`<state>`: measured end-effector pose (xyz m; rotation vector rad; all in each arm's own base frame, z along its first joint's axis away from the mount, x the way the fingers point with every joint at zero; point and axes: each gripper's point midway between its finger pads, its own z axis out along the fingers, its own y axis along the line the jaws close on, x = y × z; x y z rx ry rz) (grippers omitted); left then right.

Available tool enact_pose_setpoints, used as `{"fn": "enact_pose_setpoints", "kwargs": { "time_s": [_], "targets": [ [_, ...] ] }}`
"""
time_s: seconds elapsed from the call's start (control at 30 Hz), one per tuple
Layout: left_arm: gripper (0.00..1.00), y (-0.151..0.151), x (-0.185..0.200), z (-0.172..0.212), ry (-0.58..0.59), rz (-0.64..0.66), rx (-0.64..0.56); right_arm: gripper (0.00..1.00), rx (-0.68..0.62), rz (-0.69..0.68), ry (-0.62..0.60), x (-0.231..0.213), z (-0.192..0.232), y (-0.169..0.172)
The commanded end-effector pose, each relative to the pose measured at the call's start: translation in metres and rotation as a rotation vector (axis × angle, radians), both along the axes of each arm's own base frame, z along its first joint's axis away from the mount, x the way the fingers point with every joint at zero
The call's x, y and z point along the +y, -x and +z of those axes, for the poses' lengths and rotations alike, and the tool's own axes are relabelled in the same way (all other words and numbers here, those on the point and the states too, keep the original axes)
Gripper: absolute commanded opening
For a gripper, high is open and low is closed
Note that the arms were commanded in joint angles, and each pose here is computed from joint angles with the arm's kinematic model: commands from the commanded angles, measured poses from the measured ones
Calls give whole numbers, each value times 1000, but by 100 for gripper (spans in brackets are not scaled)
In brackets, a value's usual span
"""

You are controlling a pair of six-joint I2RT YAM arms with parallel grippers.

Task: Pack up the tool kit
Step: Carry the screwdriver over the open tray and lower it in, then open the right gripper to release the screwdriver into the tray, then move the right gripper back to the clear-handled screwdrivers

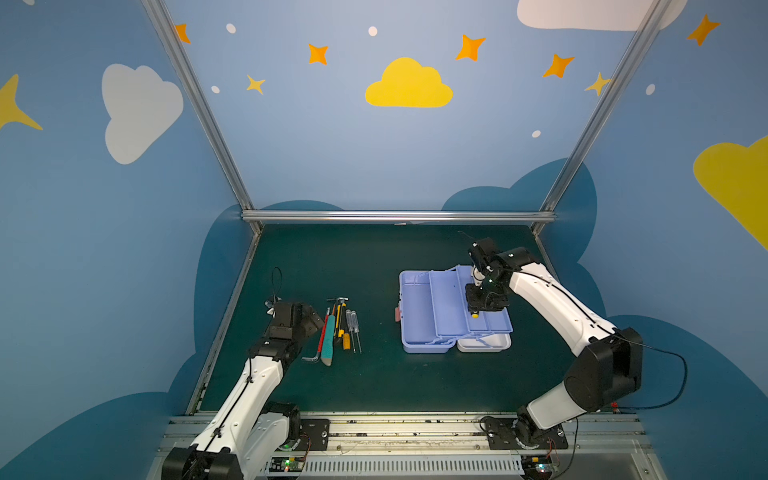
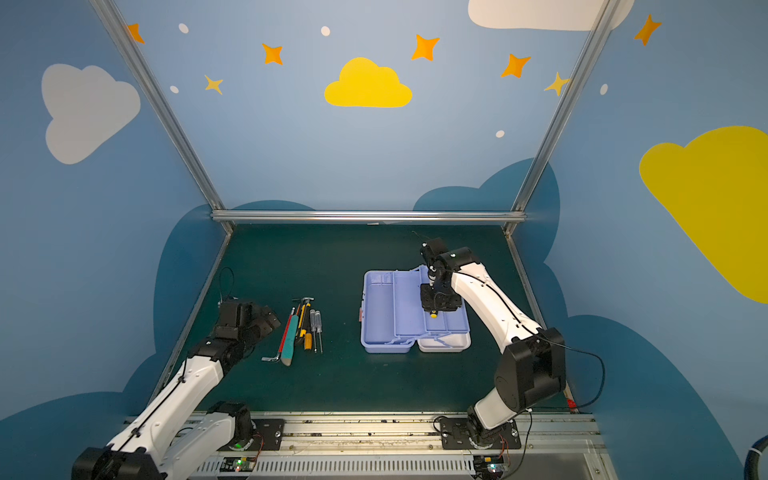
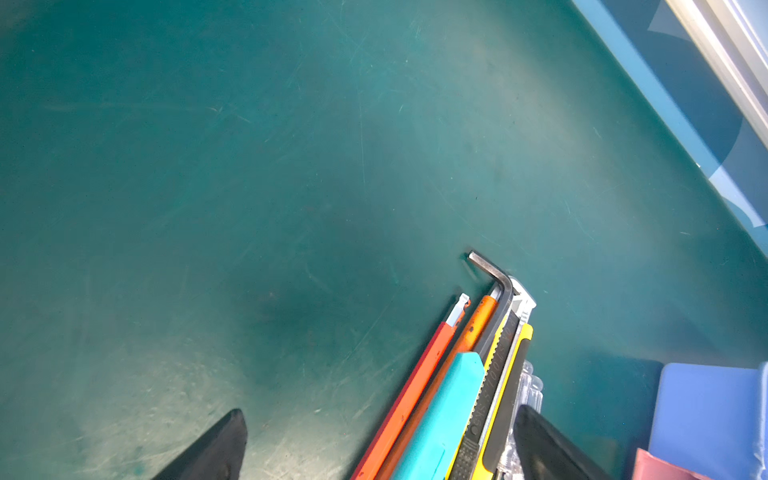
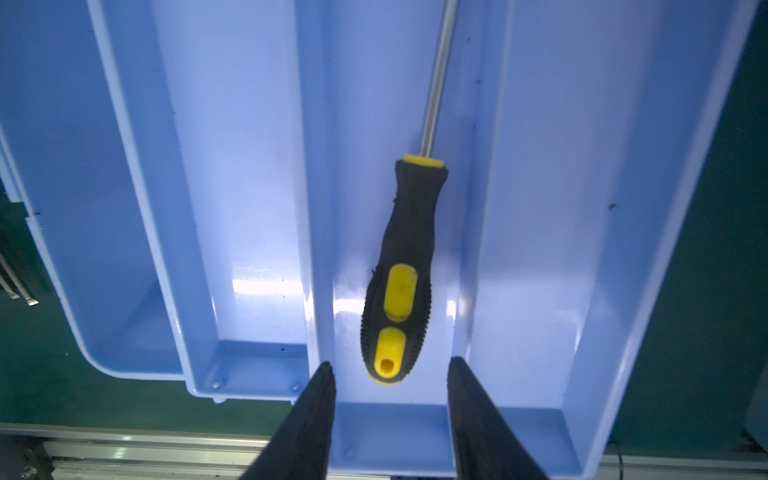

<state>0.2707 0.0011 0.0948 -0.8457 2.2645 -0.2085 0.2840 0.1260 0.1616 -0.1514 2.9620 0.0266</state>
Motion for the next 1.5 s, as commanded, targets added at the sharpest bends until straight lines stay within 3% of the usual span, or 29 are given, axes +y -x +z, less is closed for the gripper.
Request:
{"fn": "enact_pose_setpoints", "kwargs": {
  "time_s": [0.0, 0.13, 0.37, 0.63, 0.9, 1.3, 1.47],
  "targets": [
    [100, -3, 2, 9, -10, -1, -20, 50, -49, 19, 51, 3, 20, -6],
    [100, -2, 2, 9, -10, 1, -21, 49, -92, 108, 15, 46, 27, -11],
    [100, 1, 2, 7, -4, 8, -20, 49, -74, 325, -244, 200, 2, -1],
    [100, 13, 2, 2, 13, 15, -20, 45, 4, 417, -297, 301, -50, 5],
    [100, 18, 2, 10, 20, 10, -73, 35, 34, 470, -197, 330, -101, 4],
    [100, 20, 3, 9, -3, 0, -67, 35, 87, 520, -235, 354, -125, 15],
    [100, 20, 4, 7, -9, 0, -59, 35, 71, 554, -176, 351, -140, 13]
  ]
}}
